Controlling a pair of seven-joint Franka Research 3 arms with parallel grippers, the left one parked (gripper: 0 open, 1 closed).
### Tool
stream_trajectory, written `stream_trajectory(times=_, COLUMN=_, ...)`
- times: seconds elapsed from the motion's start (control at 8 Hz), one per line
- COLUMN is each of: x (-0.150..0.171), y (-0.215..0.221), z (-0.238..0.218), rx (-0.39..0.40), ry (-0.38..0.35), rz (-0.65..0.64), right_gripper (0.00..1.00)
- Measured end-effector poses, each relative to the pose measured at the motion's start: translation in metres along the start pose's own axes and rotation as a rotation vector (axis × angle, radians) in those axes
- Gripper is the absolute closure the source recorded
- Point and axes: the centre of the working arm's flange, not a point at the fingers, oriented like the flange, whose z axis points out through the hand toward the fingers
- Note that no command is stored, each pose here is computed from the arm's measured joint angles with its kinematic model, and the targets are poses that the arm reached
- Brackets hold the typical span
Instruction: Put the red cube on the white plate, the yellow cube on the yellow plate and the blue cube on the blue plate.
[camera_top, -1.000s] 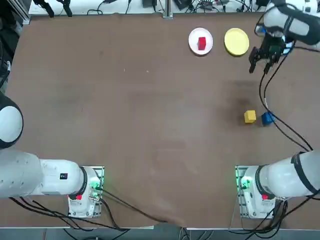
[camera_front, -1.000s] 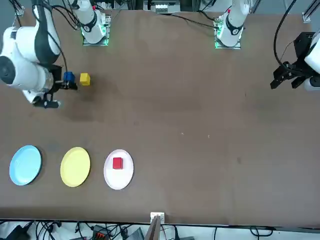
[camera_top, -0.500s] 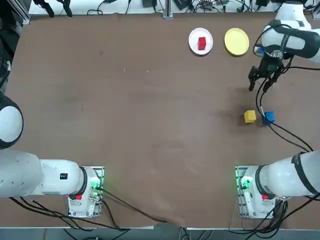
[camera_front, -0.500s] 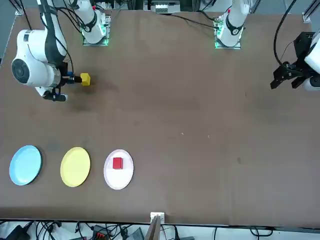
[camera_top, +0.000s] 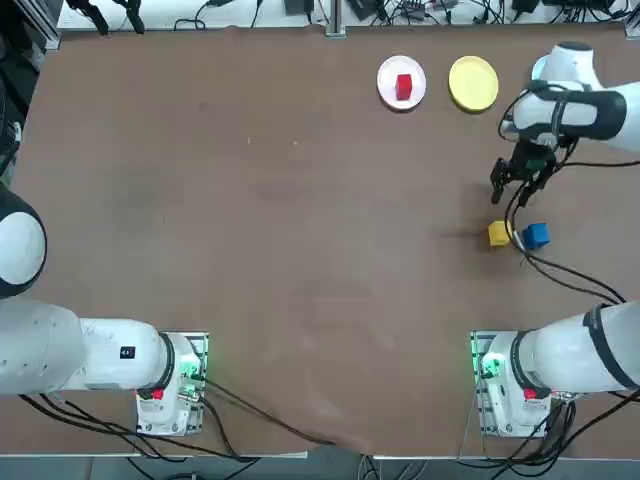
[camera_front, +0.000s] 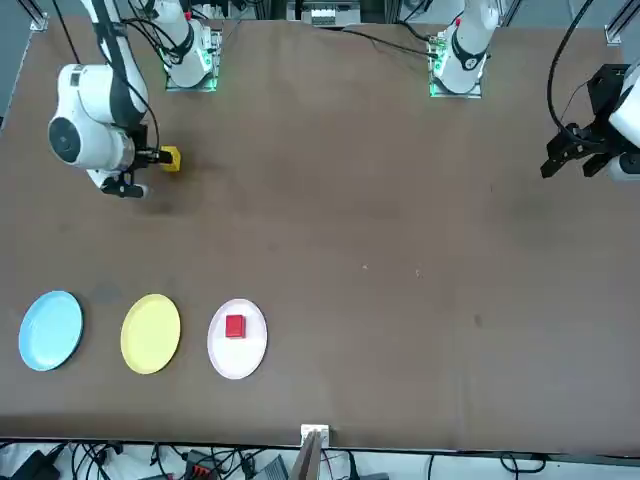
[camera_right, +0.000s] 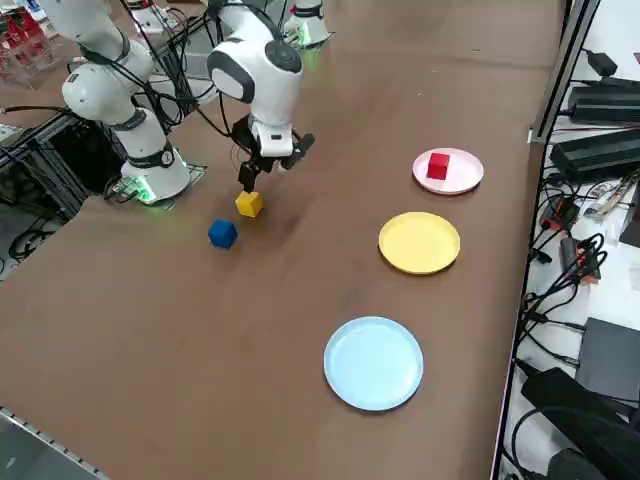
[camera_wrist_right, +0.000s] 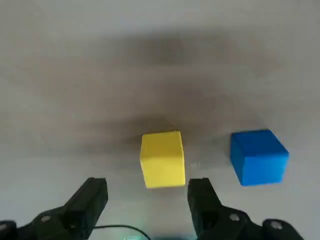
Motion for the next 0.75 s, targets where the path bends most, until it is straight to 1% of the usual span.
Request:
stream_trajectory(times=0.25, x=-0.013, y=0.001, z=0.036, rx=0.0, ry=0.016, rz=-0.025, right_gripper=0.02)
stream_trajectory(times=0.5, x=-0.02, y=0.002, z=0.049, rx=0.0, ry=0.023, rz=-0.039, right_gripper=0.02)
stream_trajectory(times=0.75, x=-0.022, y=0.003, z=0.057, rx=0.003, ry=0.06, rz=-0.039, right_gripper=0.02)
